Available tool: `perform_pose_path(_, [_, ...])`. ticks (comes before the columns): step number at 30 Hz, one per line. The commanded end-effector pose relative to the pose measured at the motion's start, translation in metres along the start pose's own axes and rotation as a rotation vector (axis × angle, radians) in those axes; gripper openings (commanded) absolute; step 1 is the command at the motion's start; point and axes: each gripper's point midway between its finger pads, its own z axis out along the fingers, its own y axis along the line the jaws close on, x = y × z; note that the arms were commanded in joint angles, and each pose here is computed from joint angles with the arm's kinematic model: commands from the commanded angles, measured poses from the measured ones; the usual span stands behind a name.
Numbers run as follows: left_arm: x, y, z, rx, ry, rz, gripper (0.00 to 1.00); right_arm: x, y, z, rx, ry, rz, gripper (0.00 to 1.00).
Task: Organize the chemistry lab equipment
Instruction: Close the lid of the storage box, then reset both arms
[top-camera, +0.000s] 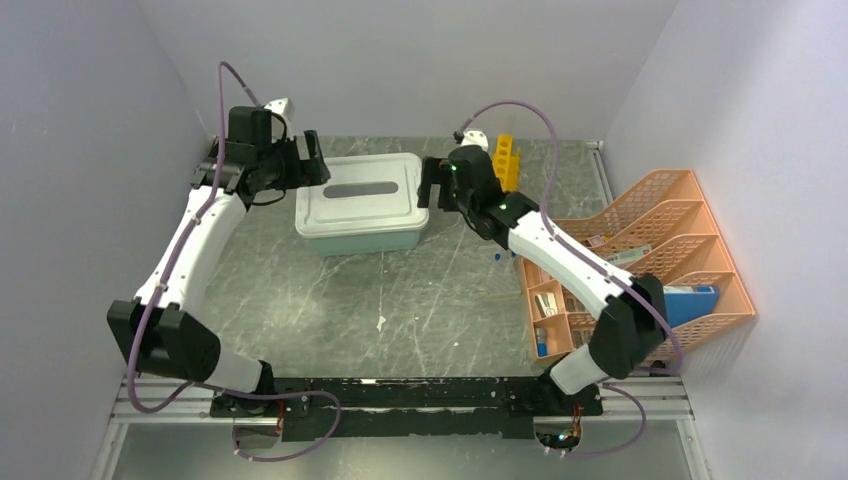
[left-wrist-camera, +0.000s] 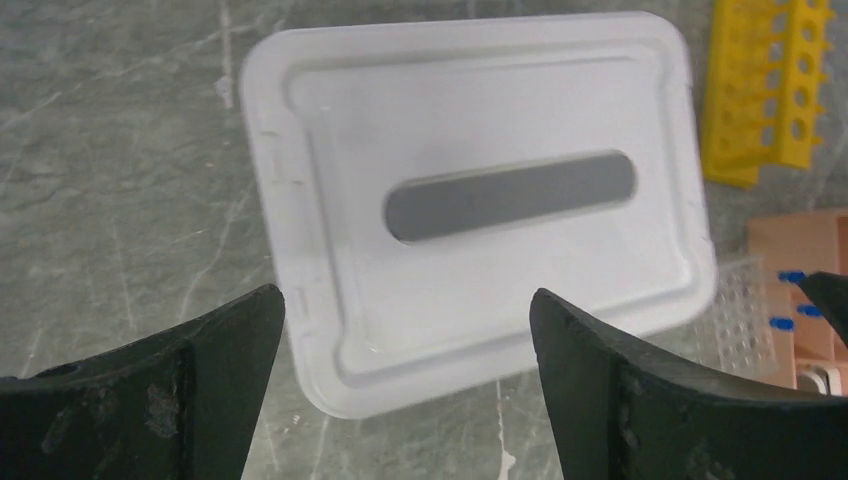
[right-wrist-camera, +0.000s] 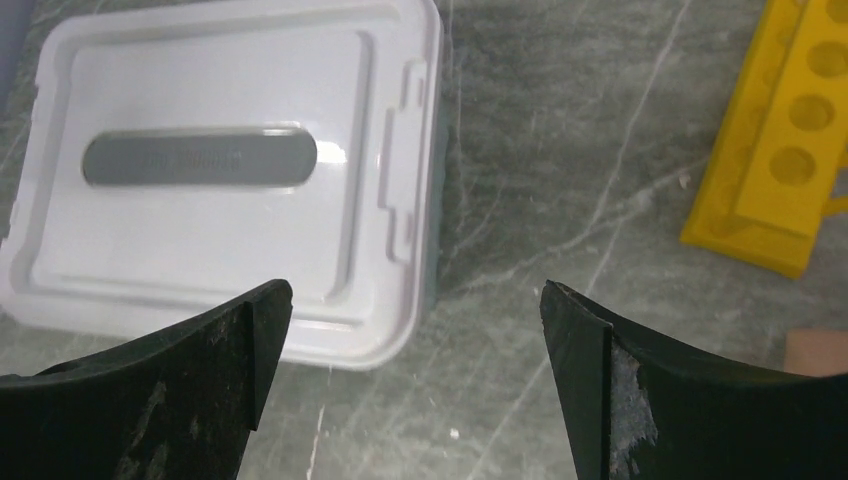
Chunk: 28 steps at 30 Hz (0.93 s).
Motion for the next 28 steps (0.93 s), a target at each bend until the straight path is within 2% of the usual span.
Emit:
perform_pose_path(1, [-0.011, -0.030, -0.032, 0.045, -0.079, 0.126, 0.98, 0.003, -0.010, -0.032, -0.001, -0.008, 0.012, 1.00])
perform_pose_path(8, [0.018, -0.069, -0.064, 0.216, -0.113, 0.256, 0.98, 0.011, -0.048, -0.088, 0.072, -0.079, 0.049, 1.00])
perform_pose_path(15, [0.071, -0.098, -0.090, 0.454, -0.117, 0.356, 0.98, 0.031, -0.069, -0.133, 0.040, -0.136, 0.071, 1.00])
perform_pose_path(23, [0.123, -0.113, -0.106, 0.648, -0.058, 0.323, 0.98, 0.065, -0.075, -0.143, -0.005, -0.102, 0.159, 1.00])
perform_pose_path(25, [0.131, -0.114, -0.107, 0.666, -0.041, 0.310, 0.98, 0.075, -0.067, -0.141, -0.065, -0.082, 0.130, 1.00])
perform_pose_path(28, [0.135, -0.111, -0.109, 0.656, -0.039, 0.298, 0.98, 0.082, -0.065, -0.137, -0.060, -0.043, 0.146, 1.00])
